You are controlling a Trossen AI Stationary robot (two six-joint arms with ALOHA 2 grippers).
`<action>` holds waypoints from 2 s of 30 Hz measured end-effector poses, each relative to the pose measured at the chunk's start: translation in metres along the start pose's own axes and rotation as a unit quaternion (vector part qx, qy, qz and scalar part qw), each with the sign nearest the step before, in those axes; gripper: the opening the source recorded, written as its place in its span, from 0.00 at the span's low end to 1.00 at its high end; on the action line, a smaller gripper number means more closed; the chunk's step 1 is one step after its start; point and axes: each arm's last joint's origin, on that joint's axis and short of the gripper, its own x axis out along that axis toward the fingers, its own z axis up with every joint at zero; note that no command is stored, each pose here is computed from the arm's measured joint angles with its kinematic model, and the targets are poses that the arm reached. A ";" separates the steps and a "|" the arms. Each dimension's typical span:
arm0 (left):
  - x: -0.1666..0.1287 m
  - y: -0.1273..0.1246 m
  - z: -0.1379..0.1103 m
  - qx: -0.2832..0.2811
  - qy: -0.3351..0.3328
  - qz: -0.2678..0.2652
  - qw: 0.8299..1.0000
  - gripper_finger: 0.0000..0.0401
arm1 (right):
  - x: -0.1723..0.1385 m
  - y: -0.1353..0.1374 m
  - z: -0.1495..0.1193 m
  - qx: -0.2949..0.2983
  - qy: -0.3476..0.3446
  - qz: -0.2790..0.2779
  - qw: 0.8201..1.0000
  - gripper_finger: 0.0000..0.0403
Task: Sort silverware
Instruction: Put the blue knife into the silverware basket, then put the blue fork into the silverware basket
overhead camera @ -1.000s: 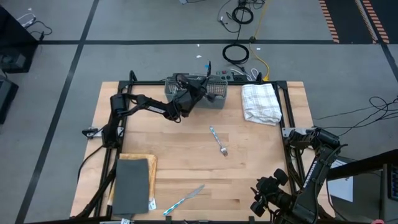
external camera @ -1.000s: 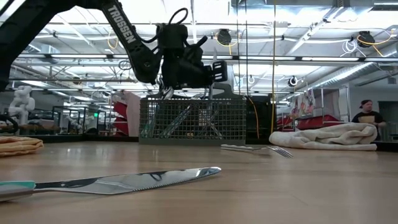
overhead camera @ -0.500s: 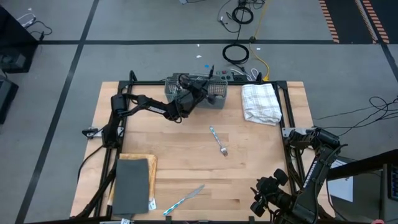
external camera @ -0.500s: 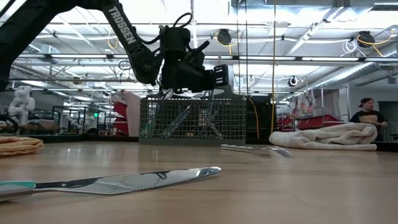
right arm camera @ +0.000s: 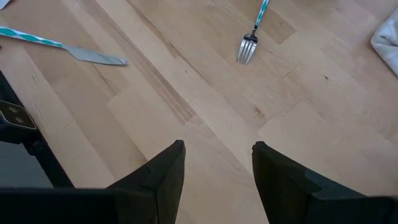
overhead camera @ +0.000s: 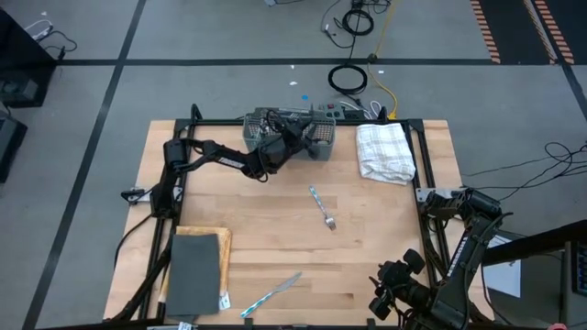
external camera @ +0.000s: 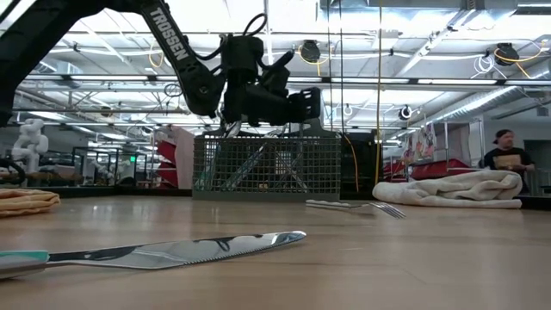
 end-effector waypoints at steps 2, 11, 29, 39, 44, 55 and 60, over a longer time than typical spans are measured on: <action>0.000 0.000 0.000 -0.001 0.000 -0.001 1.000 0.33 | 0.000 0.000 0.000 0.000 0.000 0.000 1.000 0.44; -0.011 -0.005 0.036 0.040 0.006 -0.016 0.999 0.39 | 0.000 0.000 0.001 0.001 -0.006 0.001 1.000 0.44; -0.154 -0.013 0.155 -0.009 0.253 -0.373 0.893 0.39 | 0.000 0.000 0.002 0.008 -0.017 0.004 1.000 0.44; -0.235 -0.038 0.152 0.003 0.385 -0.350 0.854 0.39 | 0.010 0.001 0.015 0.015 -0.019 -0.019 1.000 0.44; -0.238 -0.056 0.131 0.016 0.445 -0.396 0.803 0.39 | 0.019 0.006 0.026 0.012 -0.015 -0.017 1.000 0.44; -0.263 -0.064 0.113 0.051 0.525 -0.383 0.759 0.39 | 0.080 -0.004 0.108 0.051 0.000 -0.117 0.992 0.44; -0.275 -0.061 0.110 0.080 0.550 -0.376 0.741 0.39 | 0.129 -0.014 0.159 0.043 0.080 -0.106 0.990 0.44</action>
